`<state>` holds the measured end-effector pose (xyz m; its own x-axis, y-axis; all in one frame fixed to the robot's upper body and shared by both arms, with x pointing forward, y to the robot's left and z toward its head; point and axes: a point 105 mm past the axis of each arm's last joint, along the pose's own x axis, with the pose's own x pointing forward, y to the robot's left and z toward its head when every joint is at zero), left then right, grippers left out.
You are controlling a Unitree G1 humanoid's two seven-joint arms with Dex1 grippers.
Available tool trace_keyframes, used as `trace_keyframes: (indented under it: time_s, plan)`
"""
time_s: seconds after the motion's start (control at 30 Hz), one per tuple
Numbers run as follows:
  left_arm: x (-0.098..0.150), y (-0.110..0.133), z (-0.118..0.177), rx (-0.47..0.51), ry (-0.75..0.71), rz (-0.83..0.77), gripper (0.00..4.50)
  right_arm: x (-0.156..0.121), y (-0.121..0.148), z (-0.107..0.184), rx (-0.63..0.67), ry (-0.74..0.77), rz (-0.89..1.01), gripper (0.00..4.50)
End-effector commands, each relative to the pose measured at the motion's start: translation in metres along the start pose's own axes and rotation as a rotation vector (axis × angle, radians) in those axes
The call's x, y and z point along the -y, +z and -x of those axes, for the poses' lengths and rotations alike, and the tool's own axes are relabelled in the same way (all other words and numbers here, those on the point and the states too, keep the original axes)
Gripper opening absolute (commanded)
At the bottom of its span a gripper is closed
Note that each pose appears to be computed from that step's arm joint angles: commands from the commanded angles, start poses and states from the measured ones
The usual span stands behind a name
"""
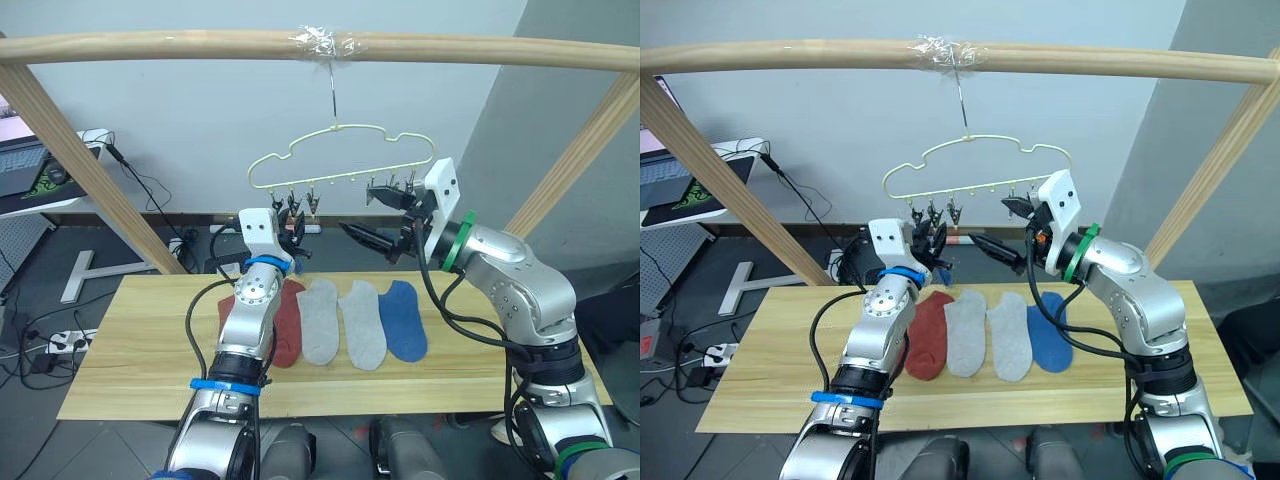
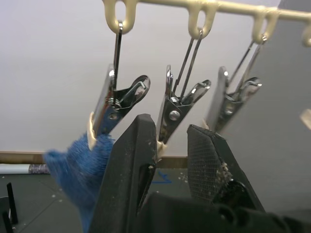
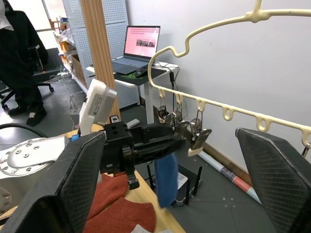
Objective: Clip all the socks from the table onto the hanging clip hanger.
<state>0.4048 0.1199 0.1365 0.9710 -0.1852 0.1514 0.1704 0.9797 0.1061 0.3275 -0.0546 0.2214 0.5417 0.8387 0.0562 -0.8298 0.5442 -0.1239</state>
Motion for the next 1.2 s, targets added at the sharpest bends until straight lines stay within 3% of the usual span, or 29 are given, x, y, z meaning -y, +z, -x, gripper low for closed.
trace_keyframes:
  time_s: [0.03, 0.43, 1.07, 1.2]
  plan:
    - [0.002, 0.018, -0.005, 0.072, 0.003, -0.012, 1.39, -0.003, 0.017, 0.002, 0.052, 0.015, 0.045, 4.50]
    - [0.002, 0.039, -0.011, 0.142, 0.003, -0.001, 1.39, -0.005, 0.018, 0.001, 0.055, 0.013, 0.051, 4.50]
    - [0.002, 0.042, -0.013, 0.158, 0.005, -0.015, 1.39, -0.005, 0.018, 0.001, 0.055, 0.015, 0.052, 4.50]
    - [0.003, 0.042, -0.012, 0.165, -0.003, -0.009, 0.61, -0.005, 0.018, 0.001, 0.054, 0.015, 0.054, 4.50]
